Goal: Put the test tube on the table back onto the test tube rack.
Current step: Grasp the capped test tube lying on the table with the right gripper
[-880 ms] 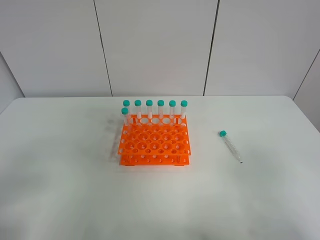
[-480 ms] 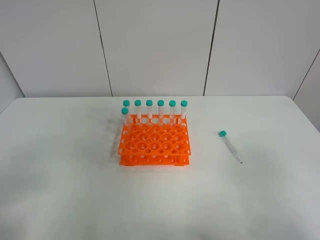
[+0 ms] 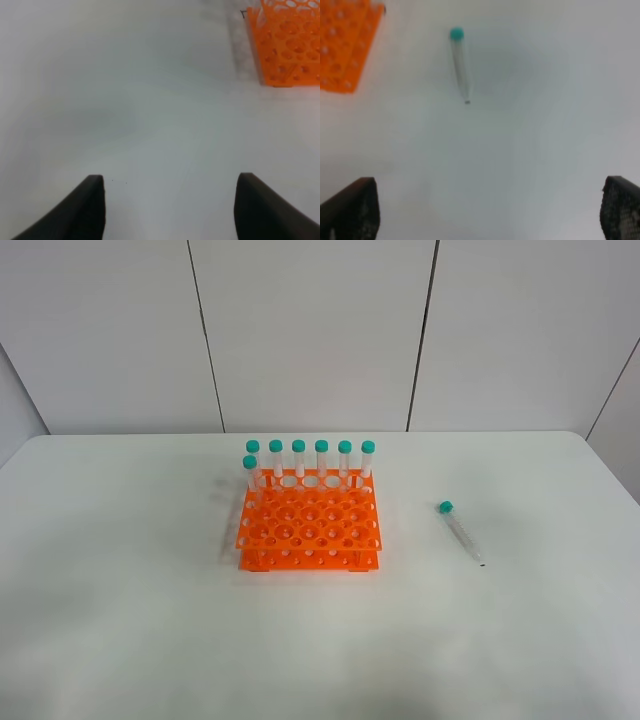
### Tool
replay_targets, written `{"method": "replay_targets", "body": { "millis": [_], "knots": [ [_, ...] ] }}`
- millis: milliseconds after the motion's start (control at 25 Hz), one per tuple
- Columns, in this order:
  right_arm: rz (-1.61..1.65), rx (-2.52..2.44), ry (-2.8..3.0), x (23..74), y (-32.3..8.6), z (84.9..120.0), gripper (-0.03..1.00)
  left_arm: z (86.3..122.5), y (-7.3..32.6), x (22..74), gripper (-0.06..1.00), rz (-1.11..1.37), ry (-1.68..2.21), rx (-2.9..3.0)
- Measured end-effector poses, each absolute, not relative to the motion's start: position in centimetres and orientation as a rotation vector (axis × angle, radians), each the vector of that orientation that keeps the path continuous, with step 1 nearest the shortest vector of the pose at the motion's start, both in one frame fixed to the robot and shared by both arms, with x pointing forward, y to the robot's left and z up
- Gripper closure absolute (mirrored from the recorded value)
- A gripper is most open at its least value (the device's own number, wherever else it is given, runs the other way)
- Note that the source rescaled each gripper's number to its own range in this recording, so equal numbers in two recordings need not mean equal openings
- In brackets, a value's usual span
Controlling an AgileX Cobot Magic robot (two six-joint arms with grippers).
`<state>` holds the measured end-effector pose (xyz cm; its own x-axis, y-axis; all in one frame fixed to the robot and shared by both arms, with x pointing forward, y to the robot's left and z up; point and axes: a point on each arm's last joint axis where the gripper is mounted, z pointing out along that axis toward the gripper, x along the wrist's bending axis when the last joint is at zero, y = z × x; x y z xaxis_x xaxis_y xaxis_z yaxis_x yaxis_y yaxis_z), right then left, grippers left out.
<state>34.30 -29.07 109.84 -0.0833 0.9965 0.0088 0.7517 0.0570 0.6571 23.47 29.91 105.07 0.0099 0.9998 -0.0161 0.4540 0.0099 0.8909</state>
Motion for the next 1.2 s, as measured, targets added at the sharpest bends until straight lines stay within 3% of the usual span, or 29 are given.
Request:
{"method": "replay_targets", "body": {
  "millis": [200,680,920,1200],
  "knots": [
    [0.523,1.887,2.036,42.5,-28.6,108.8,-0.03,105.1,29.9,23.5,0.14,0.928,1.542,1.542],
    [0.167,2.046,2.285,58.3,-27.8,99.2,-0.03,105.1,29.9,23.5,0.14,0.928,1.542,1.542],
    [0.215,1.975,2.345,61.7,-25.0,97.0,-0.03,105.1,29.9,23.5,0.14,0.928,1.542,1.542],
    [0.171,1.997,2.325,62.5,-25.0,94.9,-0.03,105.1,29.9,23.5,0.14,0.928,1.542,1.542]
  ]
}}
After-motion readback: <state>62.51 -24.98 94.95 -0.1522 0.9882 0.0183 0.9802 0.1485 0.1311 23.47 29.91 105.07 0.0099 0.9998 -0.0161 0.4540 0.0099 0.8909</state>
